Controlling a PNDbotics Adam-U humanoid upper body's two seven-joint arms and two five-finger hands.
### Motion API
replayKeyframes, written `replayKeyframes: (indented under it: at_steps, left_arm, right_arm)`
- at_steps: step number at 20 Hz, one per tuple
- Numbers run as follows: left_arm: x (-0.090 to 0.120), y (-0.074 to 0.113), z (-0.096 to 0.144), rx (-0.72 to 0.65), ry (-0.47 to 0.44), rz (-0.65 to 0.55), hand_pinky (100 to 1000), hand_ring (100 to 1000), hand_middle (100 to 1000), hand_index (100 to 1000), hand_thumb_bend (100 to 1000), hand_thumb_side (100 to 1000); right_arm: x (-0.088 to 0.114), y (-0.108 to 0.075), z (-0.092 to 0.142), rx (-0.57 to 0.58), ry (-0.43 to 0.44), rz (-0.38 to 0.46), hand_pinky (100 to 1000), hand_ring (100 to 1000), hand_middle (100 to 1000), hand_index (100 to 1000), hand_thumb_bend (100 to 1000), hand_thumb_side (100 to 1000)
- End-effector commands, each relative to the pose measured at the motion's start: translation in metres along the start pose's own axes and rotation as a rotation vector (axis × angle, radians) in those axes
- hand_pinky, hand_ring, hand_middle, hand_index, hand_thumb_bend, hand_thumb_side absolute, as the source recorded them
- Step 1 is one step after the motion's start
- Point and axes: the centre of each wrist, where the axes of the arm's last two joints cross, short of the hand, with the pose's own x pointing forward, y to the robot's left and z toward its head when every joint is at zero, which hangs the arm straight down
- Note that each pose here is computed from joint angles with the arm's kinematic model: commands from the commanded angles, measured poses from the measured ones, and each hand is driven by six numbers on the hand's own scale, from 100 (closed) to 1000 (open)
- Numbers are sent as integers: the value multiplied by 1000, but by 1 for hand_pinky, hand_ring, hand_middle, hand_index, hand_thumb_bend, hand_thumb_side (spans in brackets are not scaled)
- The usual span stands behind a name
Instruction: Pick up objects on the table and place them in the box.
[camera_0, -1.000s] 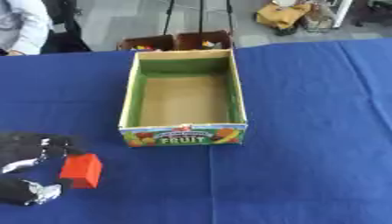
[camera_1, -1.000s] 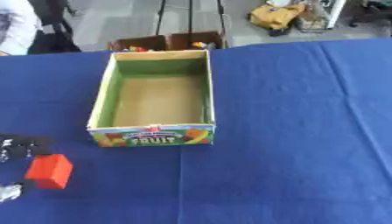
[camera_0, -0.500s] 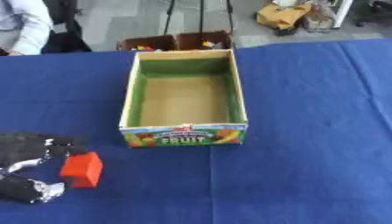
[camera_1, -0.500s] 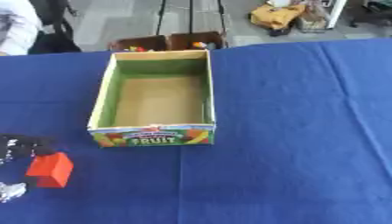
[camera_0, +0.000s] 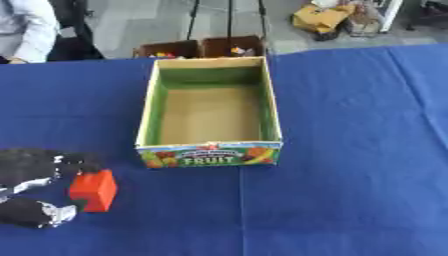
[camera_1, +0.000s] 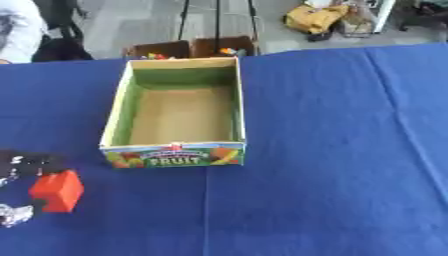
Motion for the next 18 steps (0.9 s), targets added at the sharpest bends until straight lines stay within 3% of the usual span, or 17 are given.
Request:
replayKeyframes:
  at_steps: [1, 7, 10, 18]
  left_arm:
    - [-4, 1, 2, -177, -90, -129, 805, 926, 1000, 1000, 158, 1000]
    - [-6, -2, -1, -188, -82, -124, 798, 920, 996, 1000, 148, 1000]
    - [-5, 6, 2, -153, -69, -130, 798, 921, 995, 1000, 100, 1000]
    - [1, 21, 10, -88, -53, -162, 804, 927, 1000, 1000, 121, 1000]
  right_arm:
    - [2, -4, -8, -4, -29, 1, 671, 707, 464, 669, 415, 1000]
    - [2, -4, -7, -5, -29, 1, 671, 704, 462, 667, 420, 1000]
    - [2, -4, -7, -4, -28, 1, 672, 704, 461, 666, 420, 1000]
    - [2, -4, -6, -2, -23, 1, 673, 703, 458, 663, 420, 1000]
